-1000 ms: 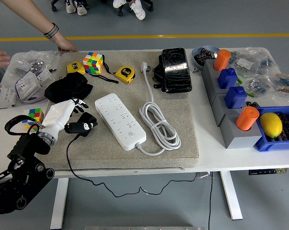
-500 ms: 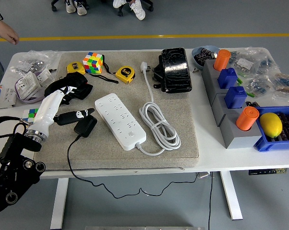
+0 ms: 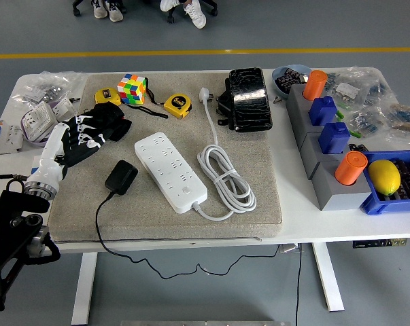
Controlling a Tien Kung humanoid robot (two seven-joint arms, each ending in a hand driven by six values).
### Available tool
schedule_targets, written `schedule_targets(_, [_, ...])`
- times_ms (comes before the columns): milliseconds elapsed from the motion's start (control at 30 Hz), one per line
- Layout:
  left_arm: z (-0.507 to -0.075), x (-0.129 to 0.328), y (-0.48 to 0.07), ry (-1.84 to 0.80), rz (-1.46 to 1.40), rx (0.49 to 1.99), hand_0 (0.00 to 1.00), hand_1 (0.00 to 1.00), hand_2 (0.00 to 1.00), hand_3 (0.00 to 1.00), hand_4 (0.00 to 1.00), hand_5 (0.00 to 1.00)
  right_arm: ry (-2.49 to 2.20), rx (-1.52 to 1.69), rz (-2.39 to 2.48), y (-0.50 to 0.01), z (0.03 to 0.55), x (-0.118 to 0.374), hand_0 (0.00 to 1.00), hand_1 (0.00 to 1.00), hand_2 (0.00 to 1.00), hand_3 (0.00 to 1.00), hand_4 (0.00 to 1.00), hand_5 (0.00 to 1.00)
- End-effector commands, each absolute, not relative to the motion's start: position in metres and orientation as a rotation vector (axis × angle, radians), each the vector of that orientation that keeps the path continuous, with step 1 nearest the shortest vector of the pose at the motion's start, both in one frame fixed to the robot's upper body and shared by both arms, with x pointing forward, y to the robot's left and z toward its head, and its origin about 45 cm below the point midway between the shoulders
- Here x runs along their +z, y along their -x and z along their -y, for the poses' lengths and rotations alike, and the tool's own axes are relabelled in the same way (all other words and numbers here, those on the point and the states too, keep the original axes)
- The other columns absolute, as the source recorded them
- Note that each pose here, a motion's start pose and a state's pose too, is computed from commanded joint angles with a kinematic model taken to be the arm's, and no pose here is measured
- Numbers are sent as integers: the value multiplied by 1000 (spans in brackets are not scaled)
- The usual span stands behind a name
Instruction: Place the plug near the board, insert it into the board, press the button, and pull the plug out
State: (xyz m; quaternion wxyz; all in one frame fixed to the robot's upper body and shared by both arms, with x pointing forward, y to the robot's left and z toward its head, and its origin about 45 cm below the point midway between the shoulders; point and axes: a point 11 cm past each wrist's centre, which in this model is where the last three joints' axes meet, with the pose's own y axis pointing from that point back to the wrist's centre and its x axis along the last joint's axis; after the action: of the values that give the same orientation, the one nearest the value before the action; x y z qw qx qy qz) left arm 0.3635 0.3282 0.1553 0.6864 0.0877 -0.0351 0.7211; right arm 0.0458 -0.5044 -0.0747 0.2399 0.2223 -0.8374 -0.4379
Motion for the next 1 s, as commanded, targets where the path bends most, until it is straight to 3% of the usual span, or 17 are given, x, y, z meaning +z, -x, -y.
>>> schedule_targets(1000, [-359,164,-358,-186,73,1687,290,325,459,568,792,294,-631,-1261,2200,-43,501,-77,554,604,547,512,853,385])
